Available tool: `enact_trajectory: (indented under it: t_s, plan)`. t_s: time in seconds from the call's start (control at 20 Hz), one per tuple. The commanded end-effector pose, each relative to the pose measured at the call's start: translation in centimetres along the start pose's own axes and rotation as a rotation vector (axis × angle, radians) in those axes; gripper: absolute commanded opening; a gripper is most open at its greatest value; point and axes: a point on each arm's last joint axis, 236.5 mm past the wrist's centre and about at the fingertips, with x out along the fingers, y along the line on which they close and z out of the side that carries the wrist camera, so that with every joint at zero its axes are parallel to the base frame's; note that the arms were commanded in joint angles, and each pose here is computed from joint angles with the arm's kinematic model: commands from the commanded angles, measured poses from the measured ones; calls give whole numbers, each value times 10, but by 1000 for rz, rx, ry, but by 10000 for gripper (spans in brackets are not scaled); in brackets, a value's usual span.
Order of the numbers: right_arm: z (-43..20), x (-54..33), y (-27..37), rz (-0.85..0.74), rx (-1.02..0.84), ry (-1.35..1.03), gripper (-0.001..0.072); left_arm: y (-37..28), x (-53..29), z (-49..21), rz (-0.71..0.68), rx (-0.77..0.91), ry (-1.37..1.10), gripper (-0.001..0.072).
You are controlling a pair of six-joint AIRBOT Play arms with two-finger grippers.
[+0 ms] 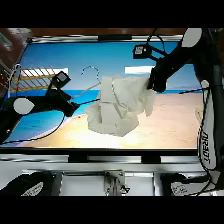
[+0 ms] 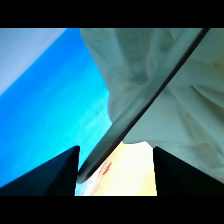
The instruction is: Fold the shirts.
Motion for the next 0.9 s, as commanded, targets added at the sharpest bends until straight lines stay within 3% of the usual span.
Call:
enact_trajectory:
  t_s: [0.0, 0.15, 0.4, 0.75, 0.85]
  plan:
    - [-1, -18, 2, -48, 6, 6, 86, 34, -15, 13, 78, -23, -41, 556]
    - [-6, -35, 2, -96, 36, 19, 86, 57, -30, 22, 128, -73, -69, 546]
    - [-8, -61, 6, -163, 82, 16, 86, 105, -59, 8, 218, -377, -105, 533]
    - [-2, -94, 18, -234, 111, -25, 86, 48, 26, -23, -96, -916, -133, 534]
    - [5, -101, 26, -233, 118, -55, 86, 26, 61, -13, -182, -987, -149, 534]
